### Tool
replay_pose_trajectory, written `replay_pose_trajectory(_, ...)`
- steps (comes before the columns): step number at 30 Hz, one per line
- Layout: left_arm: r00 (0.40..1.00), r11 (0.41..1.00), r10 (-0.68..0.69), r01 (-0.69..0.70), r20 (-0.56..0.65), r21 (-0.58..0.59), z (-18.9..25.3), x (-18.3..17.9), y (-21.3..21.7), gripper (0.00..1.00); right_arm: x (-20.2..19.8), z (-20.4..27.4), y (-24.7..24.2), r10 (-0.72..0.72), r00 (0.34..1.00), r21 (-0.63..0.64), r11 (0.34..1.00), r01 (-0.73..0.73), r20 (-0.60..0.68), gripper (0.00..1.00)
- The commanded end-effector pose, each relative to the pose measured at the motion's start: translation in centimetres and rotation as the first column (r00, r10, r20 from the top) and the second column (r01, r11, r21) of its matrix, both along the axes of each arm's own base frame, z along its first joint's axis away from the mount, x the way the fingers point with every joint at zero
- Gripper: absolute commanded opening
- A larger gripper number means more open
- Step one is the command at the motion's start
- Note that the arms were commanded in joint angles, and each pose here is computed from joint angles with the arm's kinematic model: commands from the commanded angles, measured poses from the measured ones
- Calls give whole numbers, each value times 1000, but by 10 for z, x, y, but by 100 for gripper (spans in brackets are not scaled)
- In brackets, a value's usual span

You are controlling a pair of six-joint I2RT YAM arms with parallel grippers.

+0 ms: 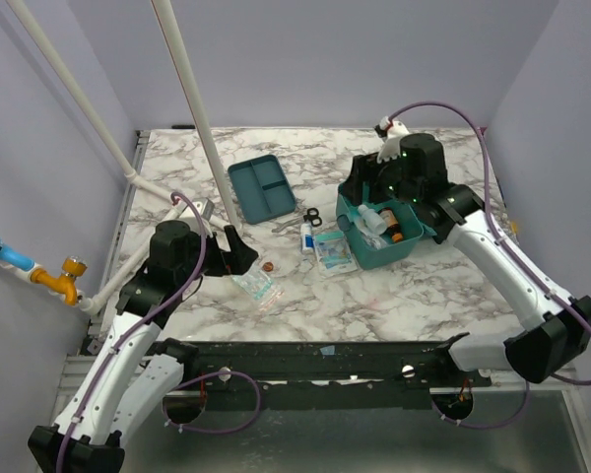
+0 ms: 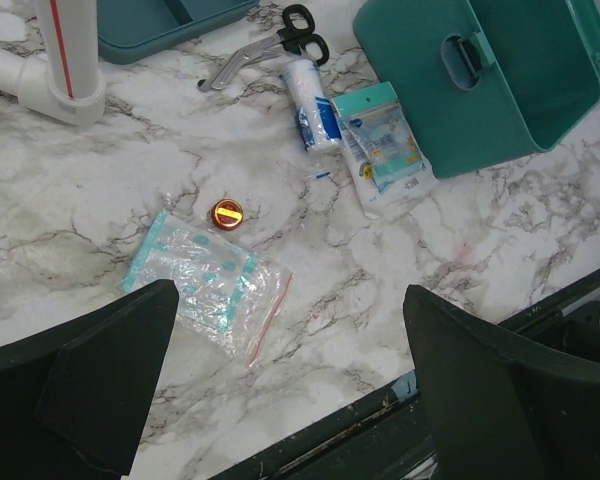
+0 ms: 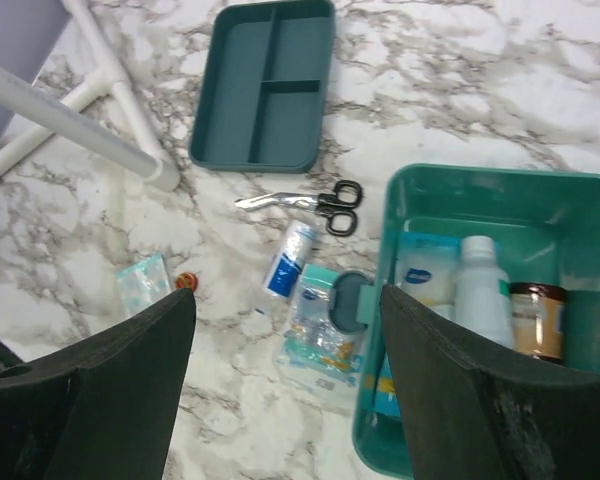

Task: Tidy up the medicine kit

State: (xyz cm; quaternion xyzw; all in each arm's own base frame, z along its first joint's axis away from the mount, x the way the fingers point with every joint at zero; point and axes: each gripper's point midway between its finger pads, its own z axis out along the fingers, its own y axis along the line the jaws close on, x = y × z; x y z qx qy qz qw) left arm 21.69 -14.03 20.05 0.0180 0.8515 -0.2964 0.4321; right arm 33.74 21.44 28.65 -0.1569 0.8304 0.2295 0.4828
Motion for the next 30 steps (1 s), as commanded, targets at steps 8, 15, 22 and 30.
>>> replay_pose_trajectory(8, 998, 998, 64, -64, -6, 16, 19, 13, 6, 99, 29, -32, 115, 106, 991, -2, 994, -106, -87, 68)
replay_pose_trajectory(15, 996, 994, 92, -91, -2, 68, 23, 6, 18, 99, 66, -72, 155, 40, 991, -79, 996, -50, -125, 62)
replay_pose_trajectory(22, 994, 987, 112, -113, 17, 118, 22, 1, 30, 98, 94, -113, 183, 0, 988, -139, 990, -21, -153, 57)
replay_pose_trajectory(30, 993, 983, 115, -116, 12, 145, 18, -4, 34, 99, 115, -160, 201, -28, 985, -195, 981, -6, -168, 51)
